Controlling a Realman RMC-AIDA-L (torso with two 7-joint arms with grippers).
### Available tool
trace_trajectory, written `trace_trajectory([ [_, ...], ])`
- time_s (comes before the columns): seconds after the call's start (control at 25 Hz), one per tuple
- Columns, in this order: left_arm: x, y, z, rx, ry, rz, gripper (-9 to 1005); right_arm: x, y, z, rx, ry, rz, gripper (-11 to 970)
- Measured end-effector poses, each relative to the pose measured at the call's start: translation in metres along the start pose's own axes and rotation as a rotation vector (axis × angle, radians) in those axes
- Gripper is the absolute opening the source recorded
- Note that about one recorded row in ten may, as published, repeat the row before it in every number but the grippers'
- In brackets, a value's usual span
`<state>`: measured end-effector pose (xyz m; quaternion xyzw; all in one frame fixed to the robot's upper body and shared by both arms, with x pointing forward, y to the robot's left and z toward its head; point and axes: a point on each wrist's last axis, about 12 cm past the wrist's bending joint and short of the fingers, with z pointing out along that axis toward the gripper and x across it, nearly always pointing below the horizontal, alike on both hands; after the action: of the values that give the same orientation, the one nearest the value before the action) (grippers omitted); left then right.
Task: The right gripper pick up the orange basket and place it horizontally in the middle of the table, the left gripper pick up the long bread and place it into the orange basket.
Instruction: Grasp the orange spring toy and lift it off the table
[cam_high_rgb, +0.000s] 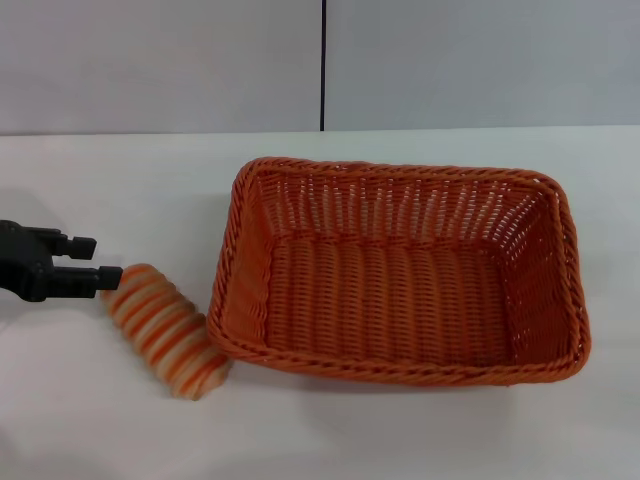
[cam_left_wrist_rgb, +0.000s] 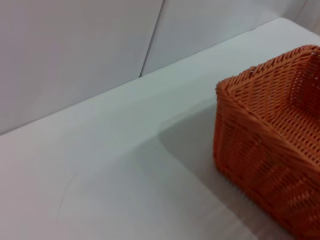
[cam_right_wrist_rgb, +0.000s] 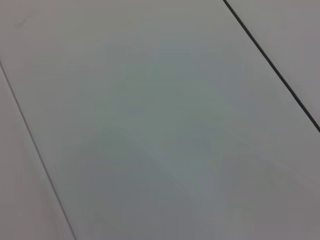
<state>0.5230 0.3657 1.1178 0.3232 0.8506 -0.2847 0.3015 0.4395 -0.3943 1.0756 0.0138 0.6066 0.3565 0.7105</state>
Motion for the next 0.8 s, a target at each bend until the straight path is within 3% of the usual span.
trace_trajectory([
  [0.24, 0.005, 0.001, 0.005, -0.009, 0.014, -0.001, 649, 0.003, -0.001, 0.004, 0.010, 0.007, 0.011, 556],
  [0.8, 0.009, 0.002, 0.019, -0.030, 0.005, 0.002, 634, 0.005, -0.001, 0.005, 0.009, 0.017, 0.015, 557],
])
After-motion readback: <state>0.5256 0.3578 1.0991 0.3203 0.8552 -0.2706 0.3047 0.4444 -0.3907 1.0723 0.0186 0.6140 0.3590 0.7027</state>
